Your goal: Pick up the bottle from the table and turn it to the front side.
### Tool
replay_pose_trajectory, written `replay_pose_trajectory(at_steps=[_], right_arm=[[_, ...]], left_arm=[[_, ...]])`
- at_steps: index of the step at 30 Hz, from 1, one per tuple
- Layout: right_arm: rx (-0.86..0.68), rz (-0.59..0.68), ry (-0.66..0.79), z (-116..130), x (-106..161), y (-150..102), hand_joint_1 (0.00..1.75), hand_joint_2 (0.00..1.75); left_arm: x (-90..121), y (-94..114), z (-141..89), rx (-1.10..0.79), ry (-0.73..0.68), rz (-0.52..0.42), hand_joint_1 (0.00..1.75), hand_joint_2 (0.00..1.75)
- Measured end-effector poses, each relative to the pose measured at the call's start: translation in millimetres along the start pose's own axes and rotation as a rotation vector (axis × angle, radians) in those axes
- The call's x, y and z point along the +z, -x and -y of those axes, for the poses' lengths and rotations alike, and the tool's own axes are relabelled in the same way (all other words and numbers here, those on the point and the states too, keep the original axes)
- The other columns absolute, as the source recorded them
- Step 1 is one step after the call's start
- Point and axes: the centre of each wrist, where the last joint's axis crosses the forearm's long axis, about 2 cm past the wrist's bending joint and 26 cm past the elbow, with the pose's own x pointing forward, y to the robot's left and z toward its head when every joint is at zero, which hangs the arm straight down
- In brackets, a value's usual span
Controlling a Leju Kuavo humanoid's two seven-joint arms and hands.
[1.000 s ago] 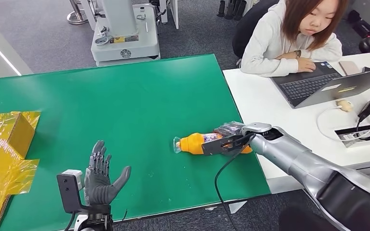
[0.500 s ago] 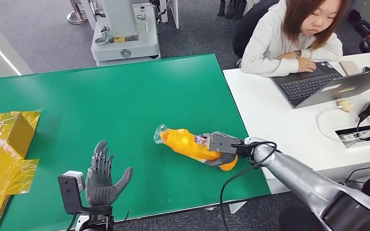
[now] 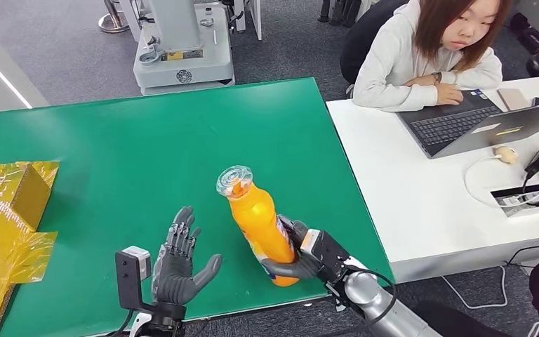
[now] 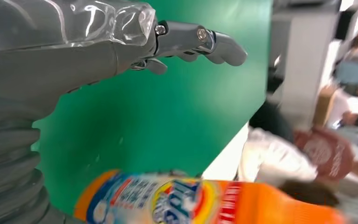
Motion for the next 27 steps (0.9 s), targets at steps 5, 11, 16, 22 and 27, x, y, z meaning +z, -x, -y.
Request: replay_pose_trajectory(at_steps=[5,11,16,22,27], right_arm=[[-0.027,0.080,0.069,-4.9,-3.4,-12.0,1.75,1.75],[-0.044,0.129,0.083,-9.2,-9.0,-17.7,1.75,1.75],[-0.024,0.186,0.059,-16.1,-35.3,-30.7,1.75,1.75],[0.007,0.222,-0.012,-15.5,-75.4,-44.9,1.75,1.75],[0.013,0.202,-0.046,-17.7,-95.9,-46.5,1.75,1.75]], left_arm=[[-20.1,-9.1,6.4,0.081,0.079,0.002,0.00,1.75],[-47.4,-22.1,11.2,0.141,0.161,0.036,0.00,1.75],[-101.3,-43.0,16.1,0.152,0.247,0.078,0.00,1.75],[-154.4,-71.6,9.5,0.084,0.277,0.130,0.00,1.75],[-183.3,-85.7,-0.3,-0.028,0.291,0.158,0.00,1.75]])
